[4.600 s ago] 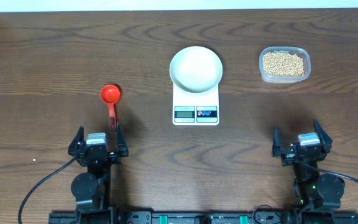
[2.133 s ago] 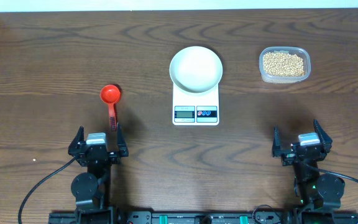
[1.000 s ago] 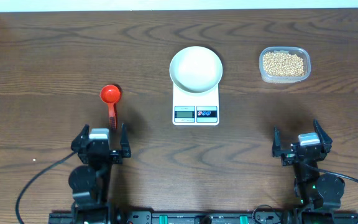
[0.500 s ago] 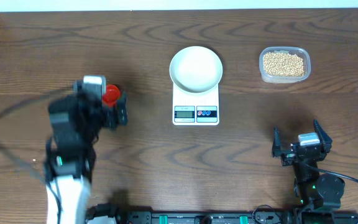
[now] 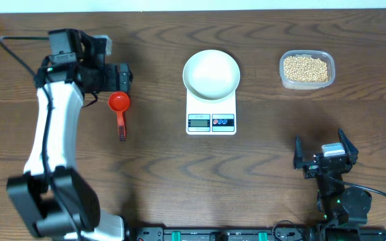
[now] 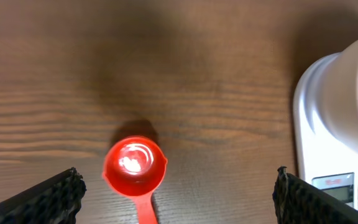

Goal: Scoop item into bowl and weigh 50g on scale
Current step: 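Reach the left gripper to the red scoop and grasp its handle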

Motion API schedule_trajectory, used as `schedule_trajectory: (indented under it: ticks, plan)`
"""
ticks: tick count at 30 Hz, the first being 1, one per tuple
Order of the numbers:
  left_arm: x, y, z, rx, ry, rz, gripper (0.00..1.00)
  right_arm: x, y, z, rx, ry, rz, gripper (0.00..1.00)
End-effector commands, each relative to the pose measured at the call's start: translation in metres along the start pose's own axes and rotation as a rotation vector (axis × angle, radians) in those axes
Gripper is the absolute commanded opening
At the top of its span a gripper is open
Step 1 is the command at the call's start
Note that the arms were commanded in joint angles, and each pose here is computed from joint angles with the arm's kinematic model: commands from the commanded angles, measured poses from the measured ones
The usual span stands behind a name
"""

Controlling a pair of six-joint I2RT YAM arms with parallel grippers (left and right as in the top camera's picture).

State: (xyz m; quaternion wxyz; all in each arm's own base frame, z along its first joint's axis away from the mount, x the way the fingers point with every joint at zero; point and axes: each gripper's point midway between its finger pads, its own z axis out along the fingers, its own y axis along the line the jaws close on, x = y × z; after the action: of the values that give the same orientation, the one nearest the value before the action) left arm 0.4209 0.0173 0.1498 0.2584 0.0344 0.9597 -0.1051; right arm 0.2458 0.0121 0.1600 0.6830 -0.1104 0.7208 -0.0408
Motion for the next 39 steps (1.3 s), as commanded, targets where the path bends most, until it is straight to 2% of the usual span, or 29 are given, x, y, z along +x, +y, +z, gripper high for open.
schedule_trajectory:
  ticks: [1, 6, 13, 19, 23, 27, 36, 39]
  plan:
    - [0.005, 0.004, 0.020, 0.025, 0.042, 0.003, 0.99, 0.000, 0.001, 0.000, -0.005, -0.002, -0.005, 0.99]
    - [0.018, 0.012, 0.052, 0.034, 0.101, -0.010, 0.99, 0.000, 0.001, 0.000, -0.005, -0.002, -0.005, 0.99]
    - [0.043, 0.047, 0.076, -0.025, 0.188, -0.071, 0.97, 0.000, 0.001, 0.000, -0.005, -0.002, -0.005, 0.99]
    - [0.059, 0.066, 0.091, -0.029, 0.231, -0.119, 0.70, 0.000, 0.001, 0.000, -0.005, -0.002, -0.005, 0.99]
    - [0.061, 0.069, 0.095, -0.031, 0.231, -0.123, 0.59, 0.000, 0.001, 0.000, -0.005, -0.002, -0.005, 0.99]
    - [0.058, 0.070, 0.097, -0.034, 0.218, -0.119, 0.42, 0.000, 0.001, 0.000, -0.005, -0.002, -0.005, 0.99]
    - [0.058, 0.077, 0.100, -0.072, 0.215, -0.111, 0.40, 0.000, 0.001, 0.000, -0.005, -0.002, -0.005, 0.99]
    - [0.061, 0.079, 0.103, -0.075, 0.224, -0.121, 0.36, 0.000, 0.001, 0.000, -0.005, -0.002, -0.005, 0.99]
